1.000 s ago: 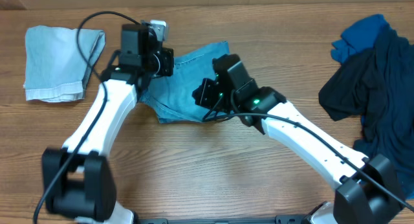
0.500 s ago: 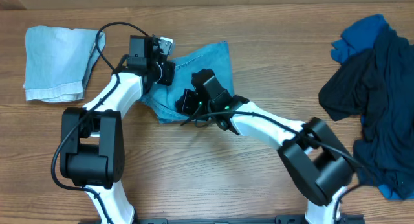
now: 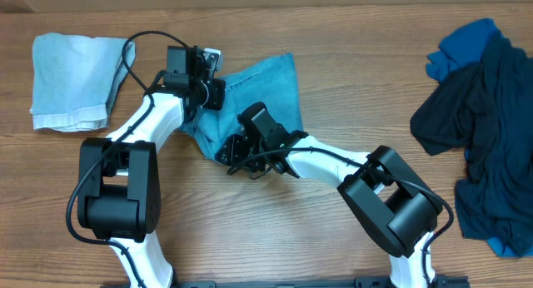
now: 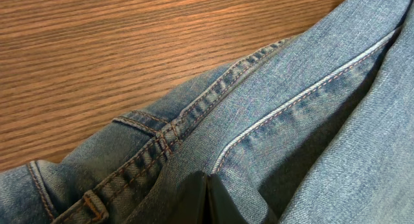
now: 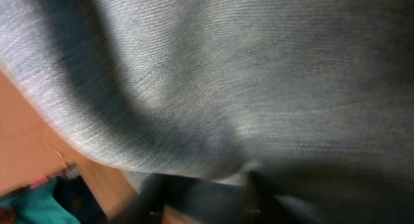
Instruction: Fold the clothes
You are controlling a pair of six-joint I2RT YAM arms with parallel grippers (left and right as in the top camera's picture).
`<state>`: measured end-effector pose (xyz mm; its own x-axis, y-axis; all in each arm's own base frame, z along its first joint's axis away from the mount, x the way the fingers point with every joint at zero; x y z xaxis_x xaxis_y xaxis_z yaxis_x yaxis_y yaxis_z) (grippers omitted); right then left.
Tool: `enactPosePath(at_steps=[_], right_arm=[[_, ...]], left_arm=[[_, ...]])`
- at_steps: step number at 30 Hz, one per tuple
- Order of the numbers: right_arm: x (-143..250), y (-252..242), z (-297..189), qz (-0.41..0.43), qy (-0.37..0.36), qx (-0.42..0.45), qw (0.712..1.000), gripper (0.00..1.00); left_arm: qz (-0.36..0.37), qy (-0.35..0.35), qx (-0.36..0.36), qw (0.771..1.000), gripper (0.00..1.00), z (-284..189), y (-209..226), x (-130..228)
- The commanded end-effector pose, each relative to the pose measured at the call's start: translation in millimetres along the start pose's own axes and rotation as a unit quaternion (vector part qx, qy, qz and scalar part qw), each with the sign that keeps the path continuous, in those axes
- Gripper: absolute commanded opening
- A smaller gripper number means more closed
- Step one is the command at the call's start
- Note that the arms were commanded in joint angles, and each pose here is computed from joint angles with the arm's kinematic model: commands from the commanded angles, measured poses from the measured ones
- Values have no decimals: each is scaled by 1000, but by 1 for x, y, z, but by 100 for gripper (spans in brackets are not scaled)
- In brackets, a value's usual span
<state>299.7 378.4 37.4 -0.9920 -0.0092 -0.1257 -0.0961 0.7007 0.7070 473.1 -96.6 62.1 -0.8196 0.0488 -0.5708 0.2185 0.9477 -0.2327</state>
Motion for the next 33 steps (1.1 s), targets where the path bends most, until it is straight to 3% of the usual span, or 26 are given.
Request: enactPosePath(at_steps=[1,3,5,8,11,15,18,21,23,26,27,28,30,31,32,33], right_arm=[[18,6,7,-47,43,-26,998,75],[21,6,6,-53,52,-27,997,82],[20,13,2,-72,61,-44,995,100],[6,25,-32,-119,52,-33,991,100],[-13,17,-94,-125,-6,54,991,100],[-69,-15,-227,-137,-147,128,971,100],[-99,-65,-268,-113,-186,165,962,100],[-120,-108,-271,-111,-183,157,964,100],[-126,-124,-261,-98,-172,143,970,100],[-133,-135,-241,-119,-158,118,973,100],[-133,-136,-238,-118,-155,111,974,100],[-133,-136,-237,-118,-154,109,975,100],[-133,-135,-237,-119,-155,109,975,100],[-133,-135,-237,-119,-155,109,975,100],[-134,-135,-237,-119,-155,108,975,100],[-134,-135,-237,-120,-156,109,974,100]], left_arm=[[-19,31,10,999,4,14,1,19],[-19,31,14,999,4,14,0,19],[-19,32,13,999,4,14,0,19],[-19,32,13,999,4,14,0,19],[-18,27,13,999,4,6,-2,7],[6,-78,-22,997,4,-69,-13,-79],[15,-128,-40,991,4,-122,-21,-106],[-2,-80,-21,997,4,-143,-34,-81],[-11,-20,6,1000,4,-137,-42,-54],[-65,32,-15,997,4,-113,-26,-17],[-93,42,-24,995,9,-108,-17,-6],[-121,52,-31,991,24,-105,-8,4],[-140,63,-35,988,41,-103,0,14],[-148,67,-37,986,60,-102,1,17],[-158,67,-42,984,100,-102,2,17],[-168,63,-53,982,100,-102,5,17]])
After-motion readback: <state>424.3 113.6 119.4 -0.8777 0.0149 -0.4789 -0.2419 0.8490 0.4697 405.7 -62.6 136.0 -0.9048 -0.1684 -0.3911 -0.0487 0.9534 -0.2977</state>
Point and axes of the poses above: each gripper's point midway between its finger pads, its own z axis out along the fingers, its own y axis along the line the jaws close on, x = y × z, the point moved 2 cm from there along -z, back along the fingers, and after that the axes turned 6 degrees about -z, right-handed, at the moved point
